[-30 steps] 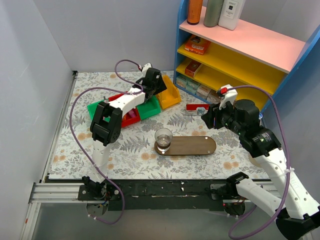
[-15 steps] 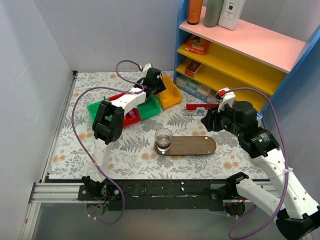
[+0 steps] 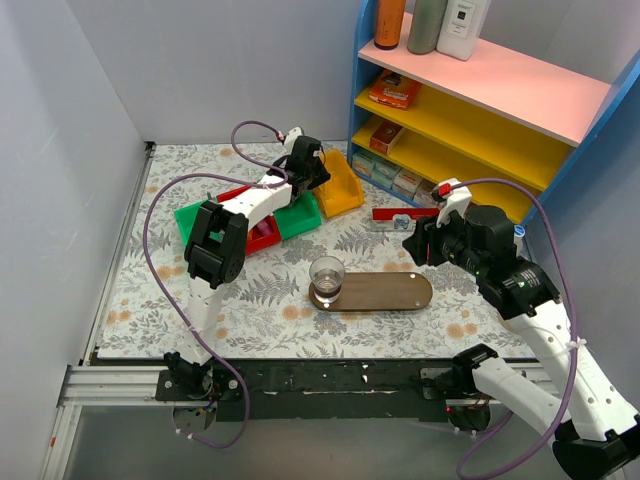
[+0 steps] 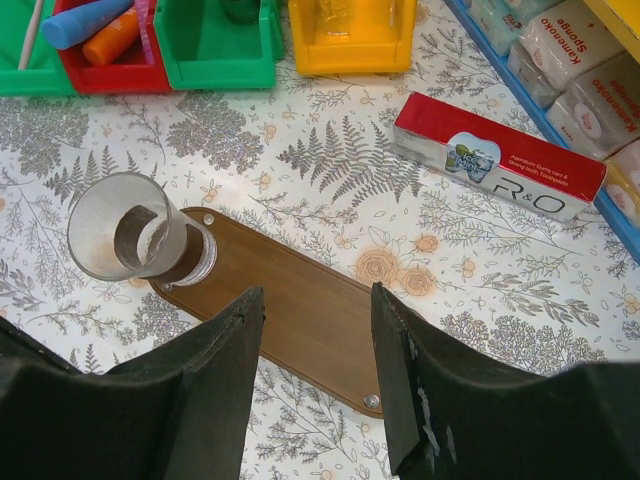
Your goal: Prepare toiletry sets of a toothbrush and toothpaste on the tray
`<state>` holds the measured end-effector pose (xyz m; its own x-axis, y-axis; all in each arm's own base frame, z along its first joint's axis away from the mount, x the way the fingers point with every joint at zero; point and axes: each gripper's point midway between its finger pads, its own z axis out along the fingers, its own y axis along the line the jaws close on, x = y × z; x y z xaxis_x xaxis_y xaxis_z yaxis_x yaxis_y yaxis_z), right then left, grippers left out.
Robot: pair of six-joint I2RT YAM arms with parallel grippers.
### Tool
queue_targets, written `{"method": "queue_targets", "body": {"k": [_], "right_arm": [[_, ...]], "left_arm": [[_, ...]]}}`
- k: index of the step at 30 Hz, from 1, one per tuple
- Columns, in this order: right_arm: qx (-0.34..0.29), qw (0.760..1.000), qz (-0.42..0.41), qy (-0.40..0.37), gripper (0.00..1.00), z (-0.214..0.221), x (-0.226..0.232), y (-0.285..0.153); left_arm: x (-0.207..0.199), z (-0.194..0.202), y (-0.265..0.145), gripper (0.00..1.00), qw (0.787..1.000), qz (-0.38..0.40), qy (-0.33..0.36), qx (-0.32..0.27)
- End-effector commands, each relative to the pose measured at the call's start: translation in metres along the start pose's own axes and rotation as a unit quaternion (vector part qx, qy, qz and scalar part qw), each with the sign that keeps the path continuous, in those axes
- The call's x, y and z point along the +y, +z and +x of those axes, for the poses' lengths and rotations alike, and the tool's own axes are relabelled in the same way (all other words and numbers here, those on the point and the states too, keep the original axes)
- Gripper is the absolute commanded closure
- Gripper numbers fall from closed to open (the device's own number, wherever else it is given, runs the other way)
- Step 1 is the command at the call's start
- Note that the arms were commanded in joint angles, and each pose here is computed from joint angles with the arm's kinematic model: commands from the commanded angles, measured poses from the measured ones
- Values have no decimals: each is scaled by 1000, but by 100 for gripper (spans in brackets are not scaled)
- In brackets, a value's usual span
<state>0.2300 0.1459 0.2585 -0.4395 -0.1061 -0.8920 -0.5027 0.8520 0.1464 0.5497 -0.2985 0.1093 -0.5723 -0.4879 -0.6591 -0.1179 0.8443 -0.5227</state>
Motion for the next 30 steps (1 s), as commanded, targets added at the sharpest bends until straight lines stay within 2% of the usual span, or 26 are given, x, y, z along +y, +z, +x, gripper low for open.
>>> {"method": "queue_targets", "body": {"k": [1, 3, 14, 16, 30], "right_arm": [[-16, 1000, -2, 3, 46, -6, 2, -4], [-15, 1000, -2, 3, 46, -5, 2, -4], [-14, 1000, 2, 4, 46, -1, 0, -6], [-15, 1000, 3, 5, 46, -1, 0, -6], [-11, 1000, 9, 5, 46, 3, -2, -8]], "left_arm": [[-17, -28, -26, 79, 999, 19, -5, -25], [-18, -31, -29, 84, 999, 20, -6, -29], [-29, -47, -43, 93, 998, 36, -10, -51], [-30, -49, -44, 98, 998, 38, -13, -53], [-50, -71, -65, 100, 994, 72, -12, -78]]}}
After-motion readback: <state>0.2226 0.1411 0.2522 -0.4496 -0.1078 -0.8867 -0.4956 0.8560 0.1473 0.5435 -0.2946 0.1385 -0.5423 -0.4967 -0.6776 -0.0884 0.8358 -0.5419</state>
